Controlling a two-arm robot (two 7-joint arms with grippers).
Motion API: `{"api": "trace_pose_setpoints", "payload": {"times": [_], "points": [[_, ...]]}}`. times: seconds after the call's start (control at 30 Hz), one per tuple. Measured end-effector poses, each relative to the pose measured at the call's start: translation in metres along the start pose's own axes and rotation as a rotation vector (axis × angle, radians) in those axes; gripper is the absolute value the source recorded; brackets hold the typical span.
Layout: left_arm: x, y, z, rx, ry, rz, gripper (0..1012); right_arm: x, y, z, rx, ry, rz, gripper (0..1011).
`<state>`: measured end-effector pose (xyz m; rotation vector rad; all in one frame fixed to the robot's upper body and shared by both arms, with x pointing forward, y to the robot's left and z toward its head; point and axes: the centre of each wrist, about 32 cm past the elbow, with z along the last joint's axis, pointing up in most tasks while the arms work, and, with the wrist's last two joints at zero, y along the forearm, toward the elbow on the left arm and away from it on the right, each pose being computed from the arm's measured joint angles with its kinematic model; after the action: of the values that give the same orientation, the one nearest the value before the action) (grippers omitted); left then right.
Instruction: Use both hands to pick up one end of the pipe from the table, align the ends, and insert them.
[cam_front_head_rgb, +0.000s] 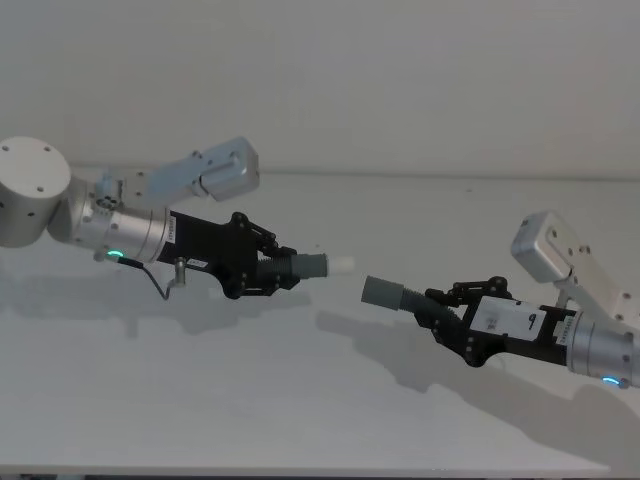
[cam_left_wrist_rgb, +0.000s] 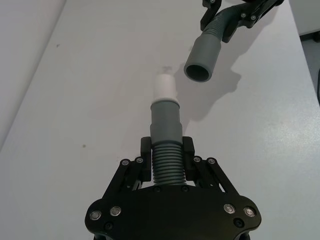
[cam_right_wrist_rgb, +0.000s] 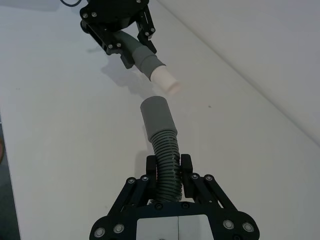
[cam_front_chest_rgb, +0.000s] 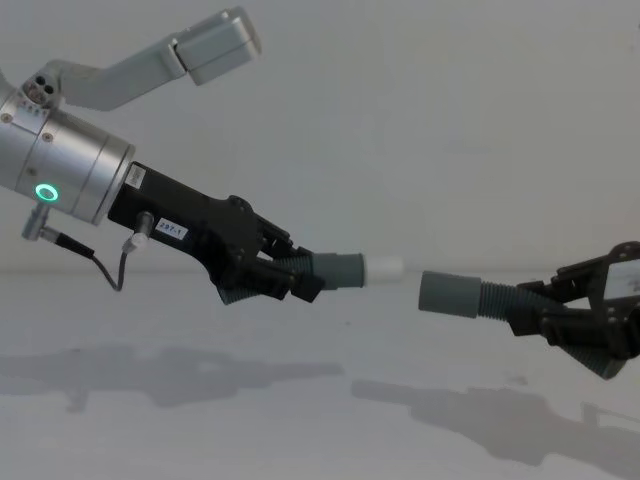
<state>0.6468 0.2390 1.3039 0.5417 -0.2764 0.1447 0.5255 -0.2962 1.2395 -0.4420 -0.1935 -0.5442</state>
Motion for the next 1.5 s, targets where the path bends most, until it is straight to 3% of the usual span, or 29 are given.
{"api": "trace_pose_setpoints", "payload": {"times": [1.5], "points": [[0.0026, -0.0084, 0.0051, 0.0, -0.022, -0.039, 344, 0.0061, 0.0051, 0.001, -0.006, -0.001, -0.011, 283]]}}
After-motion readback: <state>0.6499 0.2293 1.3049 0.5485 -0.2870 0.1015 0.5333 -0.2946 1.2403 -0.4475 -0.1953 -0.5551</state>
